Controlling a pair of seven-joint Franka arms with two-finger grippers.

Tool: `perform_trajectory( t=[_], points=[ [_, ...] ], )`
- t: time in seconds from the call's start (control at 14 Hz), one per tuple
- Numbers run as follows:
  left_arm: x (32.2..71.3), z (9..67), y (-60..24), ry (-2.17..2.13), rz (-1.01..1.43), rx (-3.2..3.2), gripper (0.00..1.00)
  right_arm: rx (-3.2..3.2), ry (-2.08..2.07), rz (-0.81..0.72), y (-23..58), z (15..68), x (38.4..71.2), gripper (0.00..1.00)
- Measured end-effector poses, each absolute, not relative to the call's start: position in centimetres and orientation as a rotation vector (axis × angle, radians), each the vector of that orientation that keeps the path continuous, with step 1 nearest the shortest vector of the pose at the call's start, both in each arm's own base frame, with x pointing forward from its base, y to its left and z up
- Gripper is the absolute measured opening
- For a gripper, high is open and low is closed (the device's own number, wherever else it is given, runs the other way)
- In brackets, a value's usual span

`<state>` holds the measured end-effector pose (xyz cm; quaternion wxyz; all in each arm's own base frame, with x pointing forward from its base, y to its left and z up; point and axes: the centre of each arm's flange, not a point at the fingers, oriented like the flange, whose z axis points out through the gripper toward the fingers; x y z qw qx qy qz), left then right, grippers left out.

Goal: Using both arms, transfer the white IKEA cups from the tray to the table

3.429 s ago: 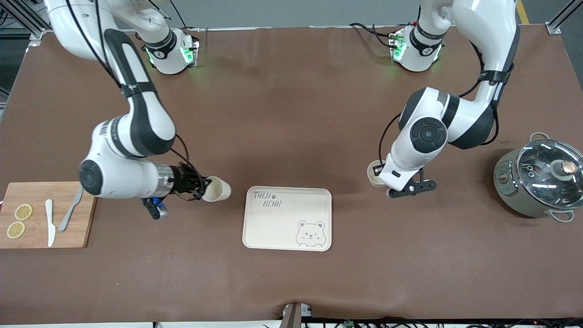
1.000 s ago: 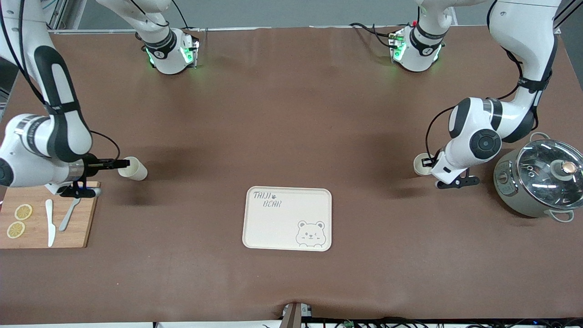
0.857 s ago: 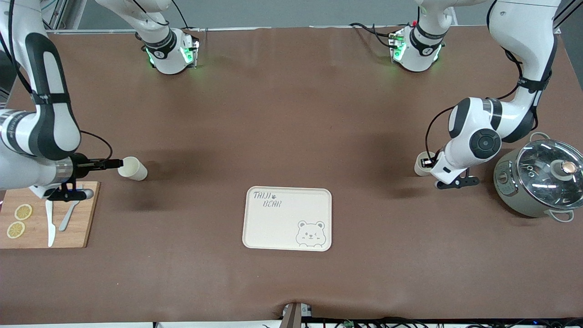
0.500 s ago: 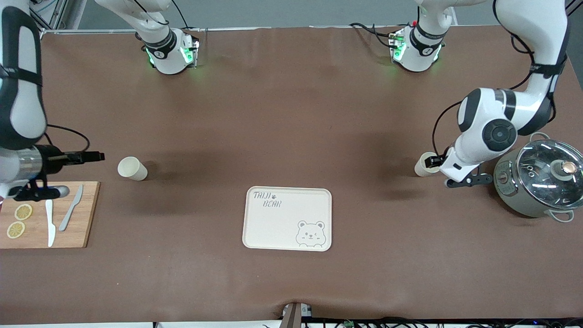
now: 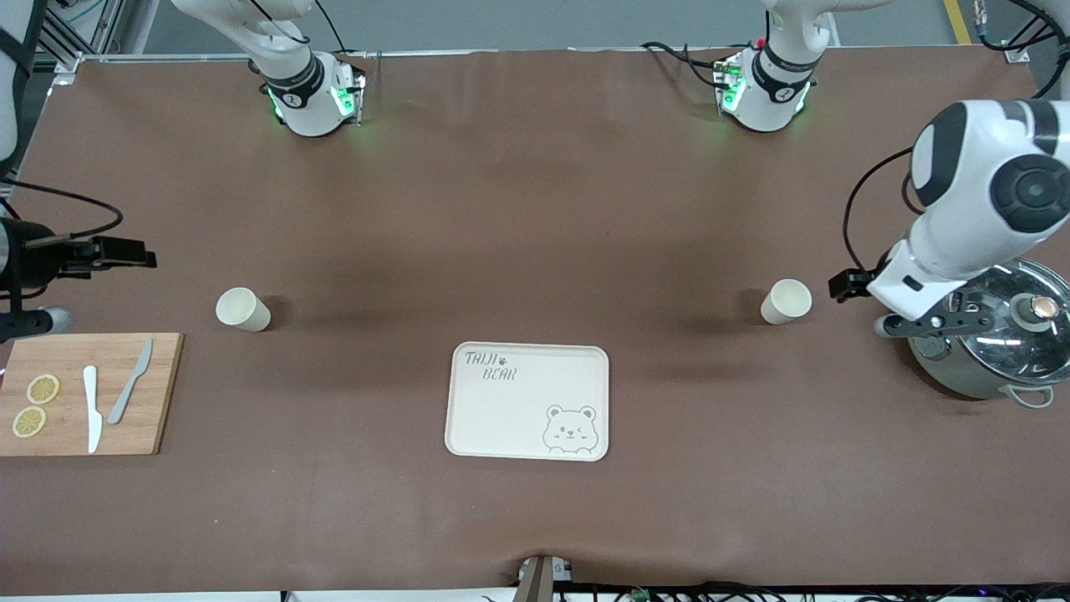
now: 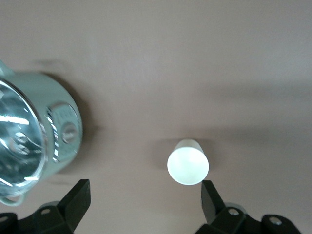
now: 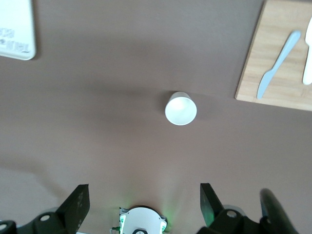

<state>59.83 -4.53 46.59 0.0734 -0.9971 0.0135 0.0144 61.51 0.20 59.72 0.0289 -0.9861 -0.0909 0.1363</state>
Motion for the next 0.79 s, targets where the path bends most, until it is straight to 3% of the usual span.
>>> perform_trajectory(
  t=[0.29, 0.5, 0.79],
  points=[
    [61.4, 51.0, -4.3, 0.039, -0.072, -3.001, 1.0, -3.09, -0.345, 0.273, 2.7, 66.2, 56.5, 1.0],
    [61.9, 55.8, -3.7, 0.01, -0.151, -2.999, 1.0, -3.132, -0.364, 0.129, 3.0, 64.7, 54.7, 1.0],
    [61.3, 59.7, -3.4, -0.009, -0.158, -2.996, 1.0, -3.138, -0.266, 0.127, -0.4, 62.8, 53.2, 1.0]
  ],
)
